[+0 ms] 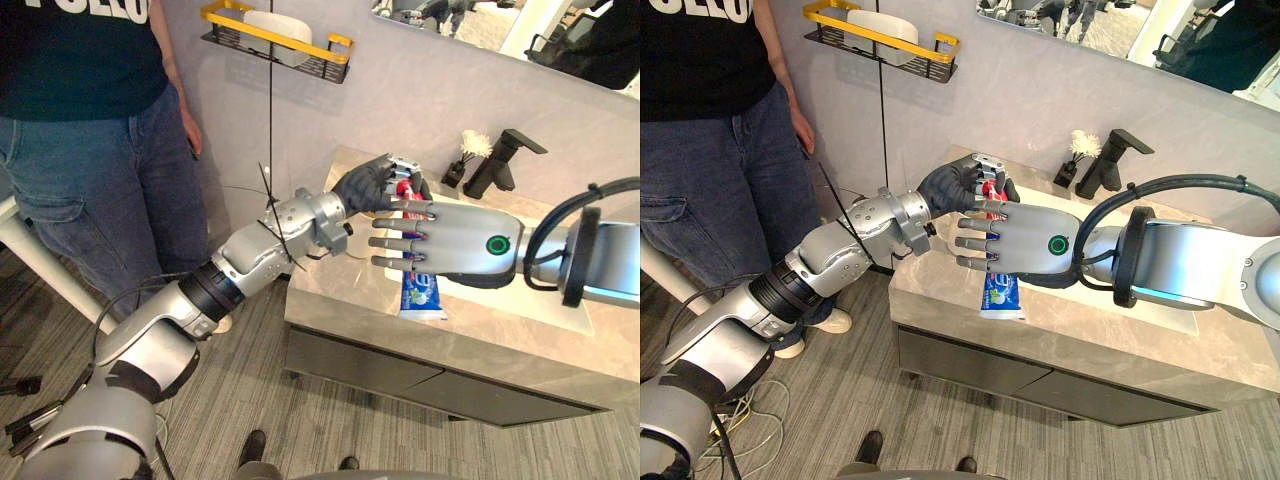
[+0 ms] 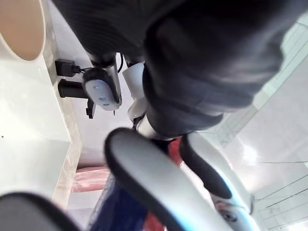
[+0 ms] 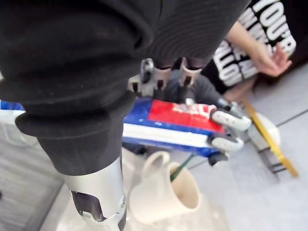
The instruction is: Organize washtable
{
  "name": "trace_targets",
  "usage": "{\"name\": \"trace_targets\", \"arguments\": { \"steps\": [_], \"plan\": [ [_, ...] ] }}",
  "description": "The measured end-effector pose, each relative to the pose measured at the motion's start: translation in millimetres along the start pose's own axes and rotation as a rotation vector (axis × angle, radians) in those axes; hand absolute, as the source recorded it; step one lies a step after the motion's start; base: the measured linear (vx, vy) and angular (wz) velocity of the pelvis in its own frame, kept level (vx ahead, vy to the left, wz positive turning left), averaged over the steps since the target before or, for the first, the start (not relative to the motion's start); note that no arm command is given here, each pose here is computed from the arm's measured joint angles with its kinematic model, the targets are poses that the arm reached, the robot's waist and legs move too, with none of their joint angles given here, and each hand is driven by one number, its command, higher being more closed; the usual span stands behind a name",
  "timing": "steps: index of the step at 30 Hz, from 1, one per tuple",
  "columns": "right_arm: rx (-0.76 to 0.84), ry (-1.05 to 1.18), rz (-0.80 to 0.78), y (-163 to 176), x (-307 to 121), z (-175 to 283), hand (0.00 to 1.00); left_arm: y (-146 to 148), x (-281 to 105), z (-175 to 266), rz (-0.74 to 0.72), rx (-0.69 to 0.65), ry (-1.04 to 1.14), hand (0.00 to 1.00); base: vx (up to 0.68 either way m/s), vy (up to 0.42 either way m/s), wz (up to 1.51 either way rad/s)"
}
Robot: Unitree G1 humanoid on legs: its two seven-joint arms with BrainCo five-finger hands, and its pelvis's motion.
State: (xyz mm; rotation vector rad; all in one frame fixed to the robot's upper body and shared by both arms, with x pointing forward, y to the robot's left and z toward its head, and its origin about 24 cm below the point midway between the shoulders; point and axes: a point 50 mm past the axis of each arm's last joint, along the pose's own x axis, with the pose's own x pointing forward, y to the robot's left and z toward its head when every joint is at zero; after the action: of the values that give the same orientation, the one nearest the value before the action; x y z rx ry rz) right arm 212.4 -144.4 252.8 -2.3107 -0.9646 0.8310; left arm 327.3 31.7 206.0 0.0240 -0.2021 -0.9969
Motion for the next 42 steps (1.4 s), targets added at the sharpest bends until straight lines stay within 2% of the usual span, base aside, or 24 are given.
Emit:
{"name": "trace_targets", "arguments": {
  "steps": [9,20,26,32,37,42],
  "plan": [
    [0.031,-0.024,0.009,6,-1,7,0.0,-3,6,11,-0.038,0.031,-0.017,1.0,0.01,-0.009,0.03],
    [0.068,-0.057,-0.016,11,0,16,0.0,-15,5,9,-0.088,-0.025,0.001,1.0,0.0,0.0,0.0],
    [0.112,-0.092,-0.087,18,2,32,0.0,-33,-8,-4,-0.154,-0.074,0.053,1.0,0.01,-0.005,-0.03],
    [0.134,-0.116,-0.151,21,5,42,0.0,-37,-21,-8,-0.153,-0.092,0.066,1.0,0.0,0.0,-0.01],
    [0.158,-0.125,-0.196,25,7,50,0.0,-41,-36,-19,-0.129,-0.172,0.089,1.0,0.01,-0.001,0.0],
    [0.165,-0.125,-0.21,26,7,51,0.0,-40,-38,-19,-0.126,-0.166,0.093,1.0,0.0,0.0,0.0]
  ]
}}
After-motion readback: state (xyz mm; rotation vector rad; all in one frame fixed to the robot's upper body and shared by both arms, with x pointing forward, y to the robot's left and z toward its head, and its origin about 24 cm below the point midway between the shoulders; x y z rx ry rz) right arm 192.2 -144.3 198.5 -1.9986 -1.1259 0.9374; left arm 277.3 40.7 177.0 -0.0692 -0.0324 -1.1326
